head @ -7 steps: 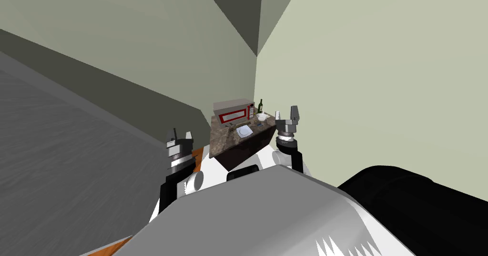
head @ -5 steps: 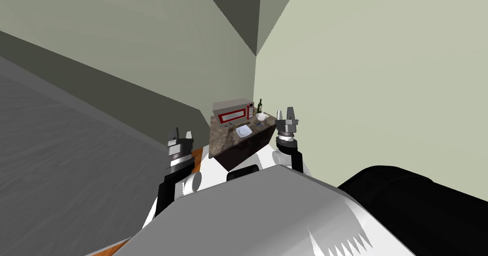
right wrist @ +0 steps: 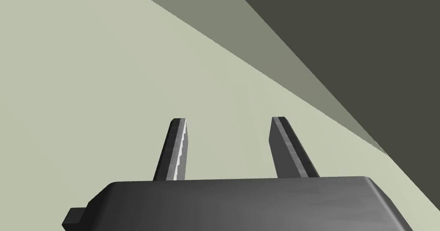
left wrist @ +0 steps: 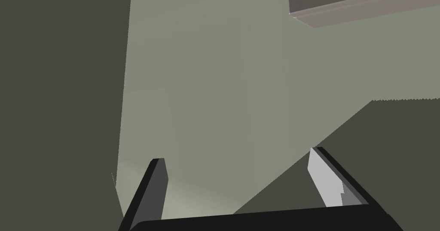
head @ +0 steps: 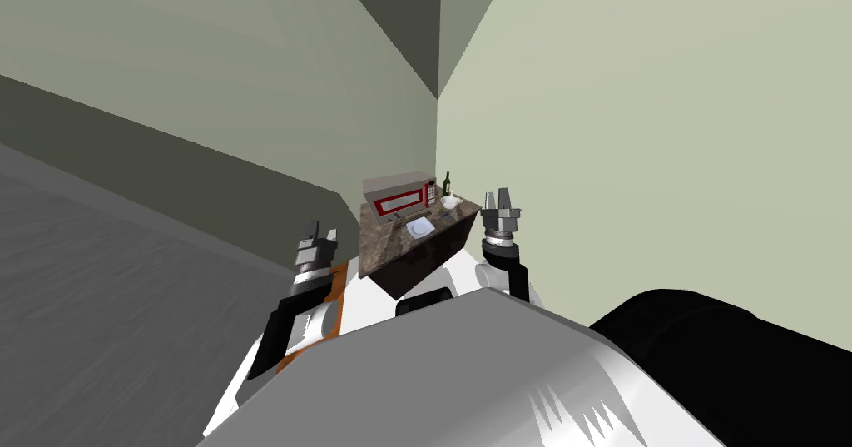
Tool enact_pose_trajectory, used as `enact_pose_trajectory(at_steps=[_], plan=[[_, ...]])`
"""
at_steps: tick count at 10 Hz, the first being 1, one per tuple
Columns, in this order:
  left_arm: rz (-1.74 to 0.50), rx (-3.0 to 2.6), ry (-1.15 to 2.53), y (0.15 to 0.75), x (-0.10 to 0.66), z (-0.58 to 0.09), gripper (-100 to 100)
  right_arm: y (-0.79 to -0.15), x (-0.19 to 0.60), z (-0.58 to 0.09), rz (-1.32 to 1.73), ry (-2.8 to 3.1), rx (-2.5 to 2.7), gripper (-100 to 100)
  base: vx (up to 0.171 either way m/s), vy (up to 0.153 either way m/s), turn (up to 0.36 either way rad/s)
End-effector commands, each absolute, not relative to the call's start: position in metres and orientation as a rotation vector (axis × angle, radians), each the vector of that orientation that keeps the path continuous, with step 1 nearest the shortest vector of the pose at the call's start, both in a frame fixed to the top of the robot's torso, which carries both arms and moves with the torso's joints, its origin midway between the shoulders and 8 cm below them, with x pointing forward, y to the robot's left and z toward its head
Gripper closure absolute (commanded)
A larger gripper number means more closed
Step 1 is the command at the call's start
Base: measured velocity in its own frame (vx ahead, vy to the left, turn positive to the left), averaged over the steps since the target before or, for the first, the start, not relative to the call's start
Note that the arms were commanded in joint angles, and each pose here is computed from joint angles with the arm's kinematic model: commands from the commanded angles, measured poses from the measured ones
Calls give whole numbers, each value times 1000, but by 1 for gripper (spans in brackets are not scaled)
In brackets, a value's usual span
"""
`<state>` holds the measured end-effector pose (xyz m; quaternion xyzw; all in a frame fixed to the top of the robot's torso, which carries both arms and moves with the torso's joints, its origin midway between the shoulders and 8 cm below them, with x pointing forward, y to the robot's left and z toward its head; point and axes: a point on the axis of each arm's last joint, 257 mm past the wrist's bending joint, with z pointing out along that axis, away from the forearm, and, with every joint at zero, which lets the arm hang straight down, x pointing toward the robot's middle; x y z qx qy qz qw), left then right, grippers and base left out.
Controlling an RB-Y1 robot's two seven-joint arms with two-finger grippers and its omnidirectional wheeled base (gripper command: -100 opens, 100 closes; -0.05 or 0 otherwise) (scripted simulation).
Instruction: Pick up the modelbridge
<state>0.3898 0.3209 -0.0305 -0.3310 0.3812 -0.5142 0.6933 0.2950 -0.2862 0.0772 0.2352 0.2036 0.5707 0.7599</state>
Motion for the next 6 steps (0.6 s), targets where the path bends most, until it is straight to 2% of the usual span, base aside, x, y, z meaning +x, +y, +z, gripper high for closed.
enact_pose_trajectory(at_steps=[1, 6], plan=[[-1138, -759, 887, 323, 396, -38, -100, -286, 295, 77, 1243, 443, 512, 0, -26, -14, -44], [-1097, -831, 997, 345, 417, -59, -100, -286, 295, 77, 1243, 443, 512, 0, -27, -20, -117]])
